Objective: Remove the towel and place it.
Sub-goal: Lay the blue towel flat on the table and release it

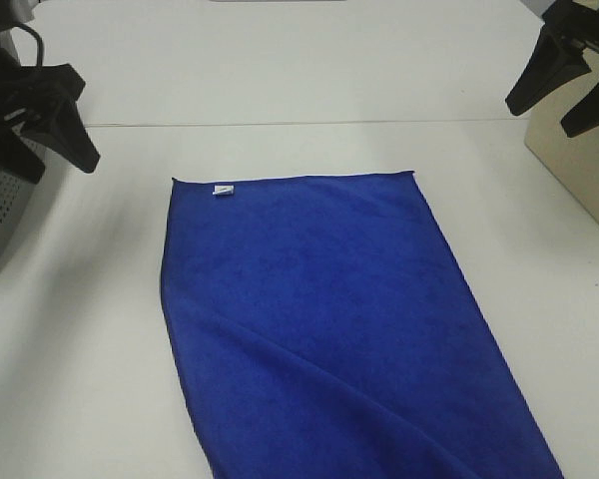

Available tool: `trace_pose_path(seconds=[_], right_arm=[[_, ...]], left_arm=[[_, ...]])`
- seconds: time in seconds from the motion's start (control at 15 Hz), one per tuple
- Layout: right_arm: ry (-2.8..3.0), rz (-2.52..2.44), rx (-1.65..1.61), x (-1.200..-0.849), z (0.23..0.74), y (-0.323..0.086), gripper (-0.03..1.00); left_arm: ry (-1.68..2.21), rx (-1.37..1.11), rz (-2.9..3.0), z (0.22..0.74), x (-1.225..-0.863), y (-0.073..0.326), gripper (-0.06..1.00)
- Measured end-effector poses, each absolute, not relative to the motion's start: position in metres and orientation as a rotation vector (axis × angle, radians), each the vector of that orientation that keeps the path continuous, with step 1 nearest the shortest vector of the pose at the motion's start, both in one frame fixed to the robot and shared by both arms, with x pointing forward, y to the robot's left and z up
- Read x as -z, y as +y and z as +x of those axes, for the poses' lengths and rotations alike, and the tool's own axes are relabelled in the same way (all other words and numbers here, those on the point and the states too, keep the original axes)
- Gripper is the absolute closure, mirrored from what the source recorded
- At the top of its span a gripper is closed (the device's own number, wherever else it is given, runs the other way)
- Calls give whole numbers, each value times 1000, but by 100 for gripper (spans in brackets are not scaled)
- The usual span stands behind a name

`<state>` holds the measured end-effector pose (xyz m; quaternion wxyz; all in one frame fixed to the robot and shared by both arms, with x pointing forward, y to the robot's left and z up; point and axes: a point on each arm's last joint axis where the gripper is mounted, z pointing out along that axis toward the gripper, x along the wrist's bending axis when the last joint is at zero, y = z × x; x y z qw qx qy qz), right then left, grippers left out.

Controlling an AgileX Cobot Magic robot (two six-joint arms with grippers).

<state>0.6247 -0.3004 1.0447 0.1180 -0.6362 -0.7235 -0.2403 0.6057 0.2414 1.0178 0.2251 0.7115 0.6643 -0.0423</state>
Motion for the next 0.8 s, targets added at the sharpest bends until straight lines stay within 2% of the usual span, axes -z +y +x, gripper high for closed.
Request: trace_pose_path(seconds=[0.13, 0.53, 0.6, 0.8], right_arm=[[-2076, -1852, 703, -1025, 646, -301, 20], [-2131, -1830, 648, -999, 678, -294, 20], [-2210, -1810, 545, -986, 687, -272, 20], [-2310, -1828, 508, -965, 706, -245, 20]], left_arm=[[1831, 136, 1967, 643, -995, 238, 33], [1825, 143, 1967, 692, -961, 234, 33], [1825, 164, 1969, 703, -951, 232, 33], [1830, 174, 1969, 714, -936, 231, 33]])
